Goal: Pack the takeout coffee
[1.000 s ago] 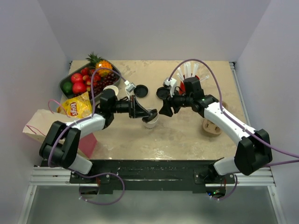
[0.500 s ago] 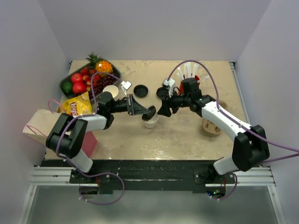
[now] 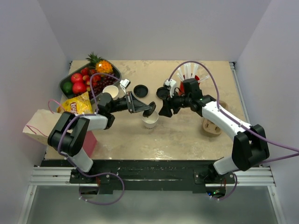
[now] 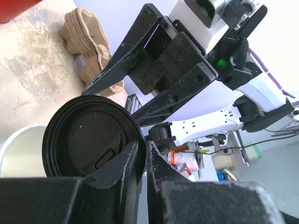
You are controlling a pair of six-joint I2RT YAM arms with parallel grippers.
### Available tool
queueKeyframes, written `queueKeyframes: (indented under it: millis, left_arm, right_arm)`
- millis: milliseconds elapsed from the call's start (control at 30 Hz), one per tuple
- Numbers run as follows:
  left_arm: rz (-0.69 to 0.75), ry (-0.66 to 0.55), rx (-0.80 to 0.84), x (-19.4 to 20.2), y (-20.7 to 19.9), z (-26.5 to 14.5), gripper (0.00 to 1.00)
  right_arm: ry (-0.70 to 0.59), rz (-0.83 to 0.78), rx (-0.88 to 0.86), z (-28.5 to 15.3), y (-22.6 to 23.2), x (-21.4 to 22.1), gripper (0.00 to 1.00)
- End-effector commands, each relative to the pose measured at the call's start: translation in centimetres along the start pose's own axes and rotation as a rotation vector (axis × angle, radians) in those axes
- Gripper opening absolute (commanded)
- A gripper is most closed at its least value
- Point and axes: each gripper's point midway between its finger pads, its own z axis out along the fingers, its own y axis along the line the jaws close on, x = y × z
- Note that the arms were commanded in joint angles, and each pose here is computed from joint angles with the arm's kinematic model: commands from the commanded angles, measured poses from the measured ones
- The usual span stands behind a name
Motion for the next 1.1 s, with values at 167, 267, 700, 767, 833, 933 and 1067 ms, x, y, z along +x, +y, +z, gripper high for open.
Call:
queueKeyframes:
  millis: [167, 267, 700, 767, 833, 933, 1067]
  left_arm:
    - [0.005, -0.037, 0.018, 0.0, -0.6, 0.4, 0.17]
    - [-0.006, -0.035, 0.013, 0.3, -0.4, 0.5, 0.17]
    - [-0.099, -0.045, 0.006, 0.7, 1.1, 1.1, 0.15]
    - [-0.091, -0.046, 0.010, 0.4, 1.1, 1.1, 0.15]
    - [-0.093, -0.047, 0.008, 0.4, 1.2, 1.0, 0.16]
    - [-0.099, -0.051, -0.006, 0.6, 1.6, 0.7, 0.17]
    - [-0.094, -0.058, -0.013, 0.3, 1.6, 0.4, 0.19]
  right_arm:
    - [-0.028, -0.001, -0.015, -0.7, 0.8, -0.1, 0.59]
    - [-0.029, 0.009, -0.020, -0.6, 0.9, 0.2, 0.59]
    - [-0.045, 0.031, -0.008, -0.4, 0.7, 0.5, 0.59]
    - [-0.047, 0.036, -0.005, -0.3, 0.6, 0.5, 0.59]
    - [-0.054, 0.037, 0.000, -0.1, 0.4, 0.3, 0.59]
    - [-0.058, 0.043, 0.004, 0.0, 0.2, 0.1, 0.59]
    - [-0.061, 0.041, 0.008, 0.1, 0.1, -0.1, 0.59]
